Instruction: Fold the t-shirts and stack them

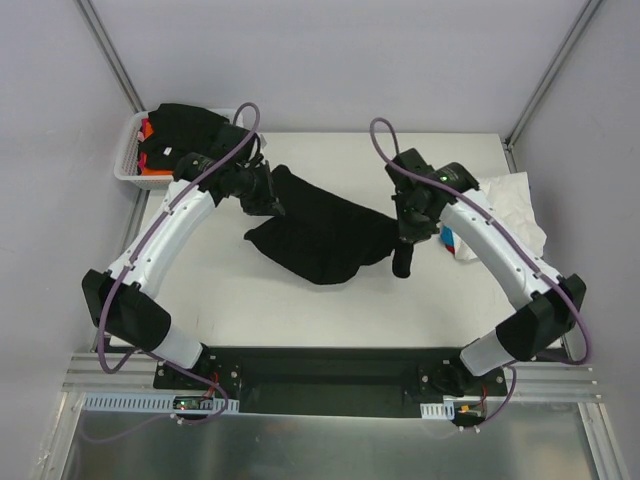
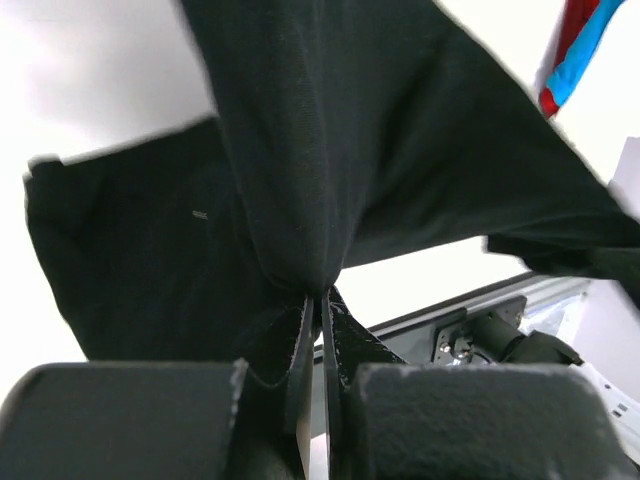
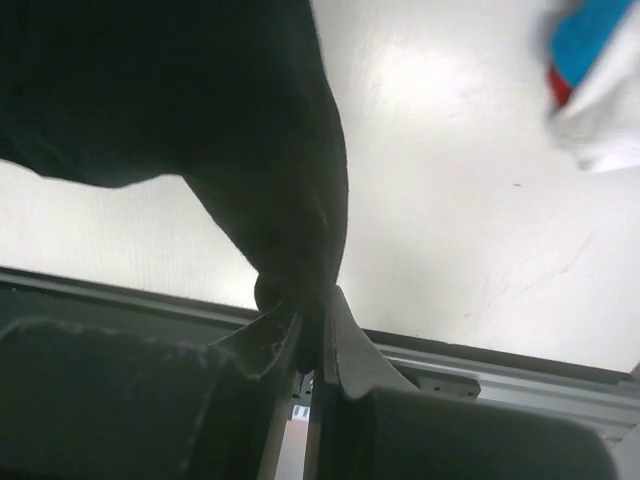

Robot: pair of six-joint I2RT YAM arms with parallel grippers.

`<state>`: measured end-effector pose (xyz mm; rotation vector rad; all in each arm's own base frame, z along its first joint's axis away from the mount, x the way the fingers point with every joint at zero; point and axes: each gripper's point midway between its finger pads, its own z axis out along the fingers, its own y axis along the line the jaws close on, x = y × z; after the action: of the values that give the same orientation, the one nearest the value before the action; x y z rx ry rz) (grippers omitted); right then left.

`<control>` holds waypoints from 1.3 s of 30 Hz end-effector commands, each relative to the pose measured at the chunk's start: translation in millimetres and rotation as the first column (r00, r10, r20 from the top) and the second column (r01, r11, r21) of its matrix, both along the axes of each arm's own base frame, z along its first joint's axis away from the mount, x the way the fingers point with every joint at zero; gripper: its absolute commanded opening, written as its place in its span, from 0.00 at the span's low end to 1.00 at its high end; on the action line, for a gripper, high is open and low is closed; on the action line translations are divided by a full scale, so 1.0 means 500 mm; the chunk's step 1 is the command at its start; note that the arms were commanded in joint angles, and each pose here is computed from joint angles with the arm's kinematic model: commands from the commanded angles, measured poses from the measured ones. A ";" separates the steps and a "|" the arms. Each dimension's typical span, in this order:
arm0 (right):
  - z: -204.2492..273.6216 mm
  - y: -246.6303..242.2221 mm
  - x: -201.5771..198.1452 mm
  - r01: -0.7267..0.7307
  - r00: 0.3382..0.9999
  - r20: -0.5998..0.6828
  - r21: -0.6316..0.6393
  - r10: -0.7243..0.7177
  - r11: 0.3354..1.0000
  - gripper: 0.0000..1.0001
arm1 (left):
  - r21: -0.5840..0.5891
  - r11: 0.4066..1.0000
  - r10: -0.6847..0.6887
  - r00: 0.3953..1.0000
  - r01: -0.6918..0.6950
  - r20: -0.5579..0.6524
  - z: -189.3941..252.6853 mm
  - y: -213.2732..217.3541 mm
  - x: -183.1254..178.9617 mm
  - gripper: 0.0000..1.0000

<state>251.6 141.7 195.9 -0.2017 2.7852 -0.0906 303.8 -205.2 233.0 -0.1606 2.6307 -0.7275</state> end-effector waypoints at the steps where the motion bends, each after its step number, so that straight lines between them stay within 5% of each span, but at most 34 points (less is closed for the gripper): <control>1: 0.107 -0.084 0.013 0.081 0.980 0.183 0.011 -0.081 0.997 0.01 | 0.119 0.992 0.031 0.998 -0.037 0.053 0.050 0.061 -0.038 0.00; 15: 0.200 -0.189 -0.021 0.229 0.913 0.339 0.034 -0.227 0.973 0.01 | 0.124 0.983 0.098 0.955 -0.137 0.281 0.253 0.112 -0.035 0.01; 39: 0.274 -0.266 -0.096 0.303 0.796 0.522 0.099 -0.308 0.948 0.01 | -0.041 0.984 0.171 0.854 -0.173 0.491 0.420 0.155 -0.130 0.05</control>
<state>216.3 26.5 326.7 0.1856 2.2801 -0.1363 257.6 -137.5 414.6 -0.1674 2.2061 -0.5592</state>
